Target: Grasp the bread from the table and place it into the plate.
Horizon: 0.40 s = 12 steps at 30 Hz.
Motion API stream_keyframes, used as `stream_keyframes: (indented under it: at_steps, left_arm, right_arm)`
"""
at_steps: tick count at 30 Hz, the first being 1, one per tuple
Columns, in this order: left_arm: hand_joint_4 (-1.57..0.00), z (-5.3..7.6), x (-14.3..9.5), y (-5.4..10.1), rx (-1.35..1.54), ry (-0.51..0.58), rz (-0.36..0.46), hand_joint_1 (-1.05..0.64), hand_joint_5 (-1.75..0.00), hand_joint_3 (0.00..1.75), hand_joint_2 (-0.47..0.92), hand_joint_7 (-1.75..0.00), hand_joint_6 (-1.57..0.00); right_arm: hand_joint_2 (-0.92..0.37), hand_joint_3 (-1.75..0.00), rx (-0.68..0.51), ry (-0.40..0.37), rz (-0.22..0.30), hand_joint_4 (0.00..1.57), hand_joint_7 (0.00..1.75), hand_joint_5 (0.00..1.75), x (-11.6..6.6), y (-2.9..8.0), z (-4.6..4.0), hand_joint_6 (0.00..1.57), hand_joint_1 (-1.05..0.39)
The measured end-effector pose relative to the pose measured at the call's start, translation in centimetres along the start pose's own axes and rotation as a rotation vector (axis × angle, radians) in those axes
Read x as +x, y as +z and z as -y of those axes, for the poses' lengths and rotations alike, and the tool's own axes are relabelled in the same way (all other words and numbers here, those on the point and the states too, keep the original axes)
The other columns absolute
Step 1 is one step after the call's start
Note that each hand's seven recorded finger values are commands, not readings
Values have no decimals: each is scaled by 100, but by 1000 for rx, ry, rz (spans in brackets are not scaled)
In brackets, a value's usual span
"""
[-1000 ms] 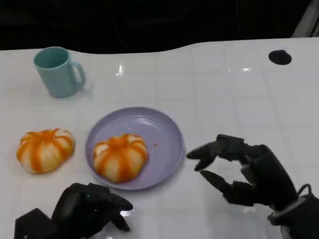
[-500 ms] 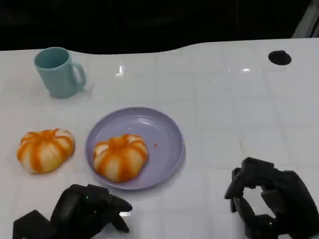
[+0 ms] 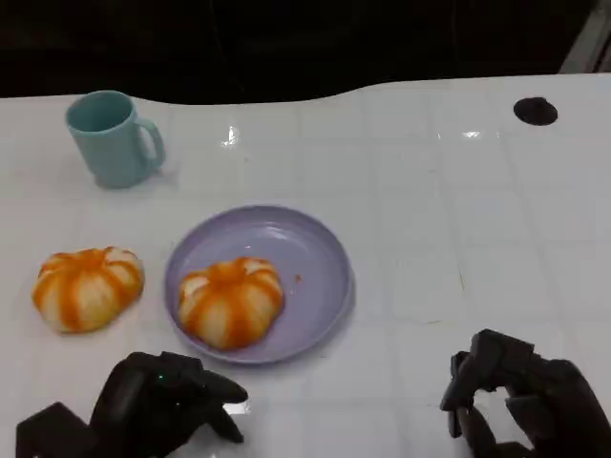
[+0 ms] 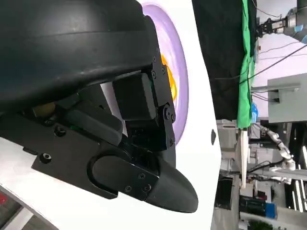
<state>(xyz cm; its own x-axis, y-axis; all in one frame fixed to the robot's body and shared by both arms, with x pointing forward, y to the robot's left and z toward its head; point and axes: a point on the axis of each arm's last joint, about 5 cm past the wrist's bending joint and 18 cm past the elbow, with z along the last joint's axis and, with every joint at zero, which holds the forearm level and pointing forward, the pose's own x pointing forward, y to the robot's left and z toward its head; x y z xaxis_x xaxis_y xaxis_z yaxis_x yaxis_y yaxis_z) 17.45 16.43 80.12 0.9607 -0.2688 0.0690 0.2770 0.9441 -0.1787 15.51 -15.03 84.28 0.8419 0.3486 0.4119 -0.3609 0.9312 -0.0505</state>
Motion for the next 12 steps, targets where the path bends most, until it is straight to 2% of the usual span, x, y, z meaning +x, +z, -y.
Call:
stream_keyframes:
  at_steps: [6,12]
  left_arm:
    - [-140,-22,-7,5,3,-4,0,-105,-84,0,90,-22,-157]
    - [-140,-38,-13,9,6,-8,1,-105,-84,0,91,-22,-157]
  right_arm:
    - [-38,-137,-12,-12,4,87,153,175,20,-14,27,75,-22]
    - [-35,-139,3,-22,13,87,148,175,39,-18,6,78,-23]
